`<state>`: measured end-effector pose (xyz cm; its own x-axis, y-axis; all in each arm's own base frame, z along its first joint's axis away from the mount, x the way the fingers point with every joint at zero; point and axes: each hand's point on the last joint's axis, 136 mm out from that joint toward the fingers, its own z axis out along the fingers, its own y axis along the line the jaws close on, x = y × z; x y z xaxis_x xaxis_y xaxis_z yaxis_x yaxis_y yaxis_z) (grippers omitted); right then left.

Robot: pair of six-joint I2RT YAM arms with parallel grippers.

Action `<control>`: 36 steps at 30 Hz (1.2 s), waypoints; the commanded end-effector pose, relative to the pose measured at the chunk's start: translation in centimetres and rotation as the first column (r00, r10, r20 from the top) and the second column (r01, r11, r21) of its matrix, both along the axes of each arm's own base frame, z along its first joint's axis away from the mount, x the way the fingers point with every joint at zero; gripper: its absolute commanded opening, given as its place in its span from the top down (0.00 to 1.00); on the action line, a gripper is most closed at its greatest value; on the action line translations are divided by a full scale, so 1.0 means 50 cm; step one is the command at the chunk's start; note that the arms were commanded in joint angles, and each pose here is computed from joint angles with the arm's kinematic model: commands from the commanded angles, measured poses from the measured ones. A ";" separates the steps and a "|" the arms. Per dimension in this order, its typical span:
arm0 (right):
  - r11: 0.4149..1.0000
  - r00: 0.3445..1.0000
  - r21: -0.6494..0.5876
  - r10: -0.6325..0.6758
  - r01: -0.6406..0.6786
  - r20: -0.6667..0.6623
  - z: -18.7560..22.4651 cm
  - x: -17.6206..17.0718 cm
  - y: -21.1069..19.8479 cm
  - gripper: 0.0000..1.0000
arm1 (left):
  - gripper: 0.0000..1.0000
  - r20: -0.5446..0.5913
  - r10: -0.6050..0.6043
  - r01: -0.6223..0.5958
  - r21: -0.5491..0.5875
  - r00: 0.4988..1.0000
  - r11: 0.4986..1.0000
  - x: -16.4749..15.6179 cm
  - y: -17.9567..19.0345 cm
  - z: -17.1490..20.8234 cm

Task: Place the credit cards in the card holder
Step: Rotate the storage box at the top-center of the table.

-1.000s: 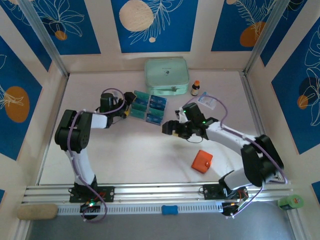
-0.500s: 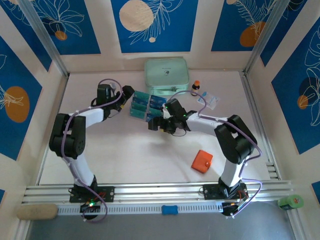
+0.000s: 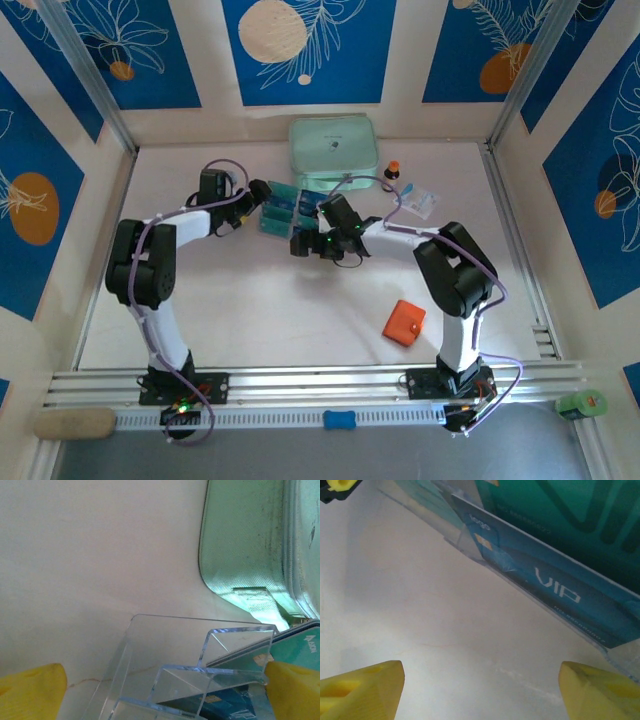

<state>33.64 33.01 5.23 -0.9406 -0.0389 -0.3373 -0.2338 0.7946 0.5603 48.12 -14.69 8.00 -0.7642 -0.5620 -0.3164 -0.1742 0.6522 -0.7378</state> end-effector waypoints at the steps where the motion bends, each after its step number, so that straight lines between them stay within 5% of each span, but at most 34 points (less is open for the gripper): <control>1: 0.999 0.999 -0.053 -0.007 0.009 0.036 -0.010 0.021 -0.011 0.19 | 0.00 0.008 -0.021 0.021 0.006 1.000 1.000 0.012 -0.005 0.002; 23: 0.981 0.982 -0.052 -0.186 0.188 0.040 0.007 0.128 -0.146 0.19 | 0.00 0.058 -0.082 0.086 -0.078 0.995 0.993 0.019 -0.158 0.016; 36: 0.972 0.972 -0.019 -0.231 0.232 0.043 0.061 0.068 -0.212 0.19 | 0.00 0.098 -0.102 0.110 -0.081 0.990 0.991 0.013 -0.171 0.045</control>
